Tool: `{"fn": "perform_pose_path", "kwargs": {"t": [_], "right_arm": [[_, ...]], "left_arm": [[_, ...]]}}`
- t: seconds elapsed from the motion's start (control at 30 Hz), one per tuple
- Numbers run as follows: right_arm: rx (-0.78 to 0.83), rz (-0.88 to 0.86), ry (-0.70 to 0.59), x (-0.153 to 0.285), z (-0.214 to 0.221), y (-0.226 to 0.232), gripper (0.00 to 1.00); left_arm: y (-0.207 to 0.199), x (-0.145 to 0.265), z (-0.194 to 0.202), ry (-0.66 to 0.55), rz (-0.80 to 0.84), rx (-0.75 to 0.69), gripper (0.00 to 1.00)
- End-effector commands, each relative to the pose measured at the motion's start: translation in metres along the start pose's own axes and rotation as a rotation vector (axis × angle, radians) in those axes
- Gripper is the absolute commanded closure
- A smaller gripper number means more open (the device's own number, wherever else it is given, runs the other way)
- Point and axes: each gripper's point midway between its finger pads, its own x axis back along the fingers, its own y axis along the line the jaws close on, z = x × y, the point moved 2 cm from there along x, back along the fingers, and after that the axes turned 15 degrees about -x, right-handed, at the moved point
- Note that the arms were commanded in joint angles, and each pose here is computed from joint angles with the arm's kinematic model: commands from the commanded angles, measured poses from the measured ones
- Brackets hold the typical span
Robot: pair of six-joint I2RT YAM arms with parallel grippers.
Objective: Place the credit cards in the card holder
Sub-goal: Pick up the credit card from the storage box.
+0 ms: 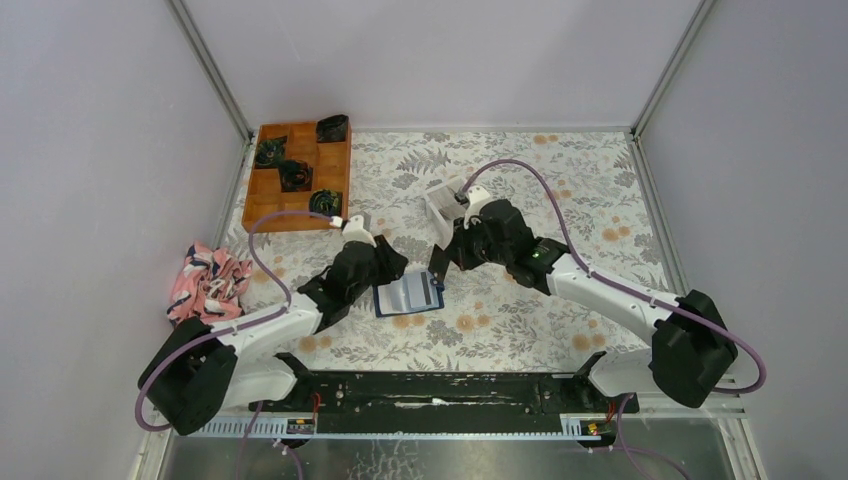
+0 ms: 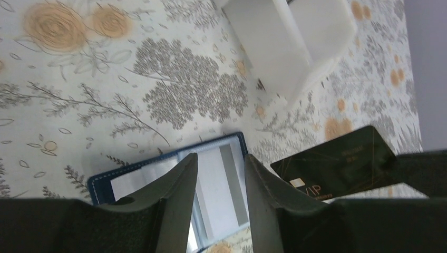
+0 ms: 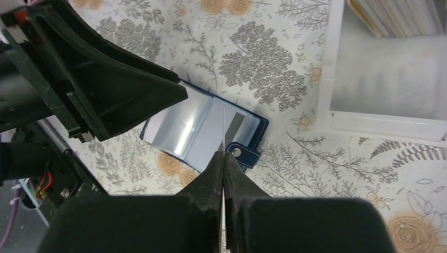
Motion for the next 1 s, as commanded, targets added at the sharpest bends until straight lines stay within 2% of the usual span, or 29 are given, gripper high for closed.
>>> {"fn": "perform_pose_path", "kwargs": {"t": [0.0, 0.3, 0.57, 0.97], "right_arm": [[-0.013, -0.118, -0.009, 0.01, -0.004, 0.024, 1.0], [-0.049, -0.191, 0.074, 0.01, 0.017, 0.031, 1.0], [-0.053, -0.189, 0.132, 0.005, 0.025, 0.03, 1.0], [-0.061, -0.227, 0.172, 0.009, 0.028, 0.038, 1.0]], "left_arm": [[-0.026, 0.011, -0.006, -0.081, 0.206, -0.066, 0.54], [-0.049, 0.025, 0.002, -0.122, 0.422, -0.132, 0.52], [-0.041, 0.021, 0.01, -0.093, 0.391, -0.13, 0.52], [-0.059, 0.029, 0.017, -0.093, 0.549, -0.149, 0.52]]}}
